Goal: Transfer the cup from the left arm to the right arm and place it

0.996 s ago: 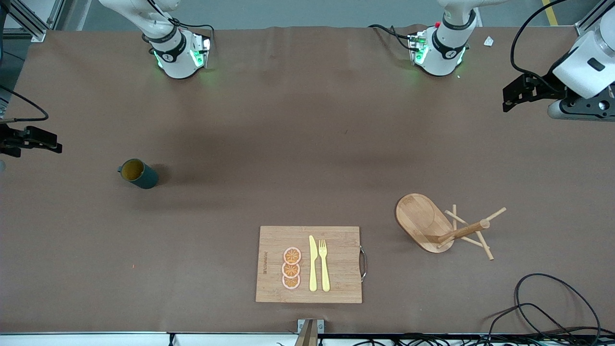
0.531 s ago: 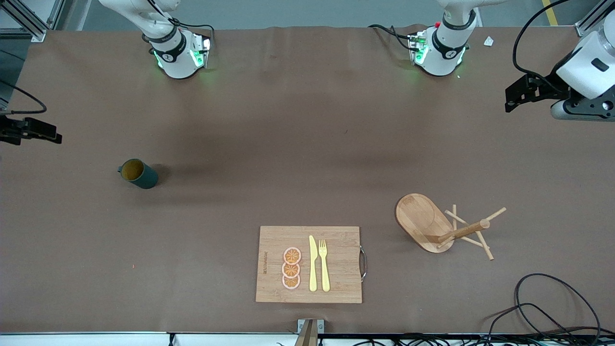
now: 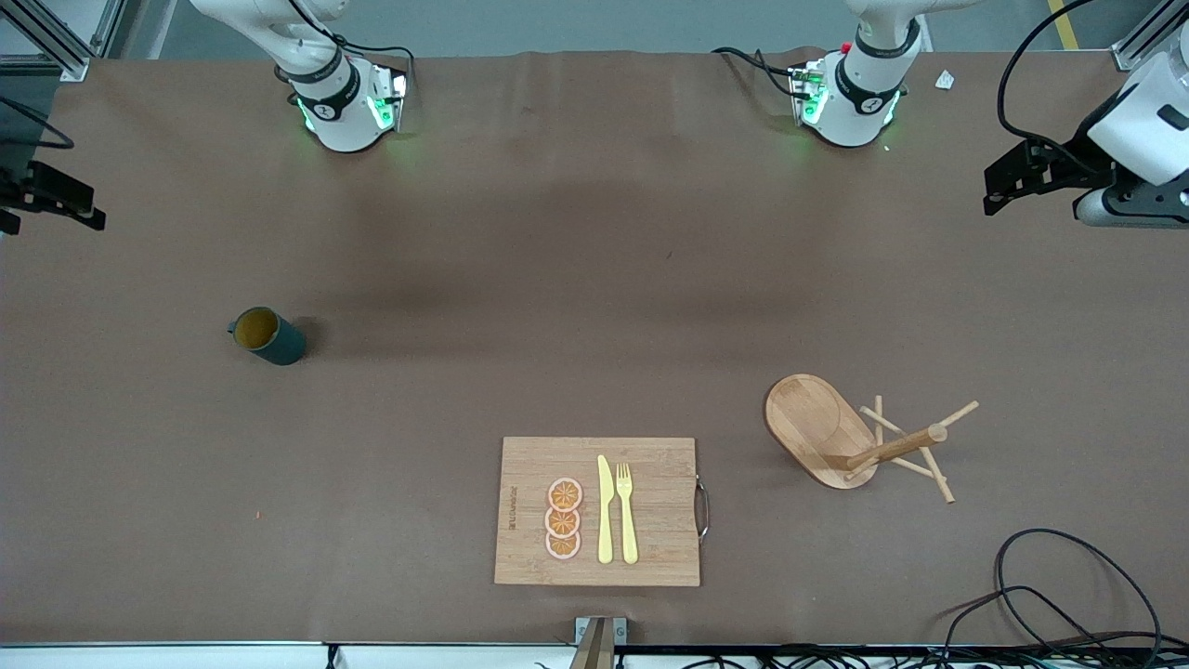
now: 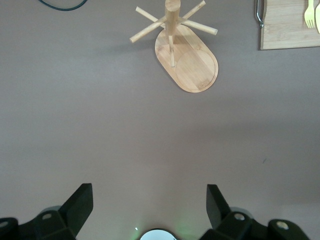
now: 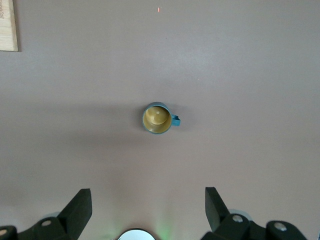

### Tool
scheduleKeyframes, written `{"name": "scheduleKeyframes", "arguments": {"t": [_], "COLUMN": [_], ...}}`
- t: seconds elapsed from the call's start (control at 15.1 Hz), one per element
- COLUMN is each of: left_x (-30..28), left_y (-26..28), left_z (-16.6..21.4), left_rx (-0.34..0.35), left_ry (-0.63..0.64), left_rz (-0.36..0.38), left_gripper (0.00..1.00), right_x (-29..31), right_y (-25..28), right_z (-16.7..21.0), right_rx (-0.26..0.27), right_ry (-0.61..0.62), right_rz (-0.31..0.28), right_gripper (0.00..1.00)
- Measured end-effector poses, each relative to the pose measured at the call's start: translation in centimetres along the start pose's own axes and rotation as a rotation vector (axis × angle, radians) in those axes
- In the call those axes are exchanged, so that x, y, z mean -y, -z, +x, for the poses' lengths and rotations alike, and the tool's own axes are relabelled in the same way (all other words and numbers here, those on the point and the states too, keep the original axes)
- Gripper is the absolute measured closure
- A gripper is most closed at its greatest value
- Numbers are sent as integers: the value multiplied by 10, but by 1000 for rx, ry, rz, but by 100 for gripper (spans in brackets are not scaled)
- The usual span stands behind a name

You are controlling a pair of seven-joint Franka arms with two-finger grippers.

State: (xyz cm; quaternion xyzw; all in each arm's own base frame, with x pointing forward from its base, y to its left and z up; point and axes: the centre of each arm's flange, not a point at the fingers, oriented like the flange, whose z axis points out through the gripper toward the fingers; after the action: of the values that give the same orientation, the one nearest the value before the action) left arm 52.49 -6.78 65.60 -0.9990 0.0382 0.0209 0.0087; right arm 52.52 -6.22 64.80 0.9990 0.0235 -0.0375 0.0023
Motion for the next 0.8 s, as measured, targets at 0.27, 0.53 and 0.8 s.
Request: {"name": "scheduleKeyframes", "arguments": {"t": [0.27,0.53,0.8], "left_x": [0,8,9], "left_y": [3,4,1], "left_z": [-9,-9,-8], "left_rx": [-17,-24,-19], "left_ry": [5,17,16], "left_rz": [7,7,7], "left_gripper": [0,0,0], "right_x": [0,1,4], "right_y": [10,14,14], "right_z": [-9,-12,-12], "right_rx": [-19,-27,-28], "right_ry": [-1,-1,5], "right_rz": [-1,-2,-3], "right_gripper": [0,0,0]}}
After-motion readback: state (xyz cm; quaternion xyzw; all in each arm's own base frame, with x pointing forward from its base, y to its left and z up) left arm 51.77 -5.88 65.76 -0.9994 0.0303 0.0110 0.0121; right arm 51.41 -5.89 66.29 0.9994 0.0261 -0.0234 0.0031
